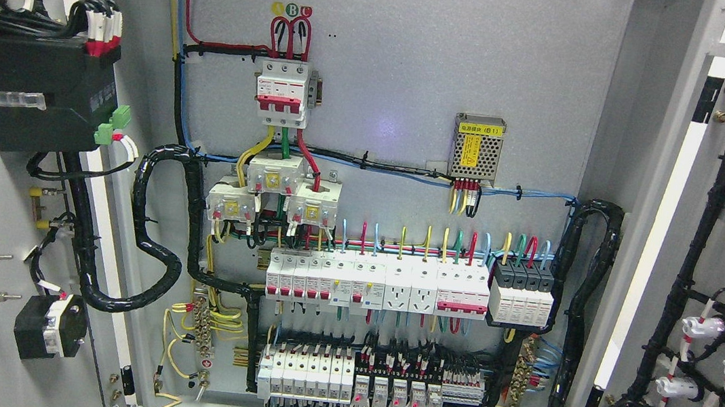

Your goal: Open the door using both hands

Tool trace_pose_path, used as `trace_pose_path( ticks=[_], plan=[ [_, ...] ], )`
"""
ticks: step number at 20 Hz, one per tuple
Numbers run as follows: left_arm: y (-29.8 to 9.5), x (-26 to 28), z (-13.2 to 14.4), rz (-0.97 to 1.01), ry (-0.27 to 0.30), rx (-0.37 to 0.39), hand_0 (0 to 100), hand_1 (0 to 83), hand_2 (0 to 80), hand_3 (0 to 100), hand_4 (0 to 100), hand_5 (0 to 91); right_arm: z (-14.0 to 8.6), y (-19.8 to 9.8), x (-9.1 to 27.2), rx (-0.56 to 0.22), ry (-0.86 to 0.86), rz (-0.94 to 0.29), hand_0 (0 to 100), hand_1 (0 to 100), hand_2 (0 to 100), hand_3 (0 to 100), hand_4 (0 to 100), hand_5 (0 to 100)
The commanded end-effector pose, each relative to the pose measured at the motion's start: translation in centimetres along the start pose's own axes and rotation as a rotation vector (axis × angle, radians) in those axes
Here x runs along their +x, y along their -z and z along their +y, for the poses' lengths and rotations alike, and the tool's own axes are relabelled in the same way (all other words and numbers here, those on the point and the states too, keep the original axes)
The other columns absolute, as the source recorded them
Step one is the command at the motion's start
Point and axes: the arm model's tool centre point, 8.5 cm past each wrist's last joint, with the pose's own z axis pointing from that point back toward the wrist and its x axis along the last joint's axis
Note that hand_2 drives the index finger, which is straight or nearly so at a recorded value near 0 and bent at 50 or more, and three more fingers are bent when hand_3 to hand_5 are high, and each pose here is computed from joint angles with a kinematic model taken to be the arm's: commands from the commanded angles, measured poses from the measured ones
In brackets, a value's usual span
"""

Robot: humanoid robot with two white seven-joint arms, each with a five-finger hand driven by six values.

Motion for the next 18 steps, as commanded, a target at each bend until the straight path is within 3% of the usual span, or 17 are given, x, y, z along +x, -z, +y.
trace_pose_path(
  ticks=[1, 18],
  plan=[
    [0.3, 1.9, 2.5, -0.046, 0.048, 0.028, 0, 0.0, 0.0, 0, 0, 0.0, -2.3, -2.5, 1.9, -0.134, -0.043, -0.055, 19, 0, 0, 0, 0, 0],
    [0.8, 4.4, 2.3, -0.141, 0.054, 0.009, 0, 0.0, 0.0, 0, 0, 0.0, -4.4, -5.5, 3.5, -0.311, -0.045, -0.188, 19, 0, 0, 0, 0, 0]
  ],
)
